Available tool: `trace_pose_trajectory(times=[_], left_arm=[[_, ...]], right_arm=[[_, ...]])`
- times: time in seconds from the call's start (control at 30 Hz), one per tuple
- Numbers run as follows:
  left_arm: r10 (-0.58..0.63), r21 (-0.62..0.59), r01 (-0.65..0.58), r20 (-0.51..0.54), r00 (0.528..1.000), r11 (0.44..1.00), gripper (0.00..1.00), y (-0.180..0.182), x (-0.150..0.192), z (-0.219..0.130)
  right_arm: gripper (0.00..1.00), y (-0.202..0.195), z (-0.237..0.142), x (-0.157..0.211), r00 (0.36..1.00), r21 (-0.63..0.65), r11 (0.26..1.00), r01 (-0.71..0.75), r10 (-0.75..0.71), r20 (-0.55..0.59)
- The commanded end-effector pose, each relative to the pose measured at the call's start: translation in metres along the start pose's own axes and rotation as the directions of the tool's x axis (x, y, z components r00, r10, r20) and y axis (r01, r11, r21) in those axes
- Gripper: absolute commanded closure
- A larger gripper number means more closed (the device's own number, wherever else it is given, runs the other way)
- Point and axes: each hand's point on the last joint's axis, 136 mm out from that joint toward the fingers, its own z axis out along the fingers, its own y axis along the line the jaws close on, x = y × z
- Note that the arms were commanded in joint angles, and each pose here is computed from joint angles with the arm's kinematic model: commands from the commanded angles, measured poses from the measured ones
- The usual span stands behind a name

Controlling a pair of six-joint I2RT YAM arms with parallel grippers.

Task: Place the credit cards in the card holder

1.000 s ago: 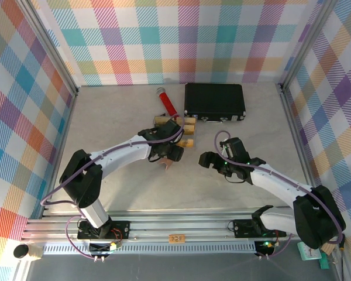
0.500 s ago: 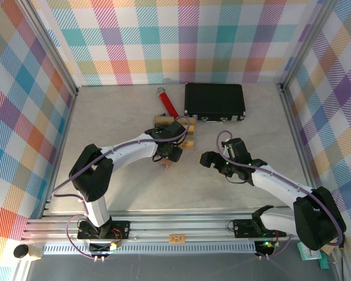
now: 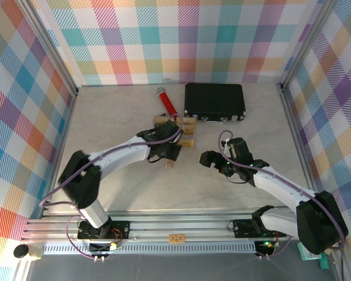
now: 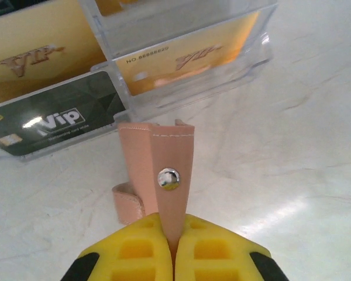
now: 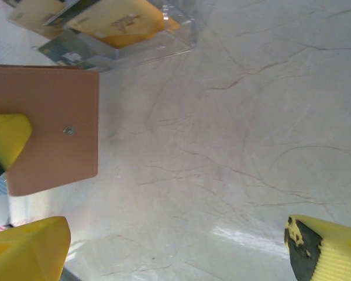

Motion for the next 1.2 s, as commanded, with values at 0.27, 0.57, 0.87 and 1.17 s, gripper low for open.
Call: trace_pose_trajectory(times=[0.27, 0.57, 0.87, 1.17], left_arm=[[-0.680, 0.745, 0.318, 0.241, 0.692, 0.587, 1.00, 0.017, -0.075, -0.106], [-0.762, 0.930, 0.209, 0.103, 0.639, 0.302, 1.00, 0.008, -0.091, -0.115], [-0.751, 0.955, 0.196, 0.038, 0.659, 0.220, 1.00, 0.001, -0.087, -0.107], [-0.704, 0.959, 0.178, 0.030, 0.710, 0.220, 1.00, -0.008, -0.077, -0.112]], right_arm=[[0.09, 0.069, -0.003, -0.029, 0.999, -0.267, 0.963, -0.040, 0.040, -0.004], [0.21, 0.101, 0.003, -0.057, 0.997, -0.343, 0.937, -0.067, 0.074, 0.006], [0.33, 0.093, 0.002, -0.074, 0.993, -0.293, 0.953, -0.077, 0.099, 0.061], [0.33, 0.104, 0.000, -0.080, 0.995, -0.343, 0.937, -0.066, 0.089, 0.051]])
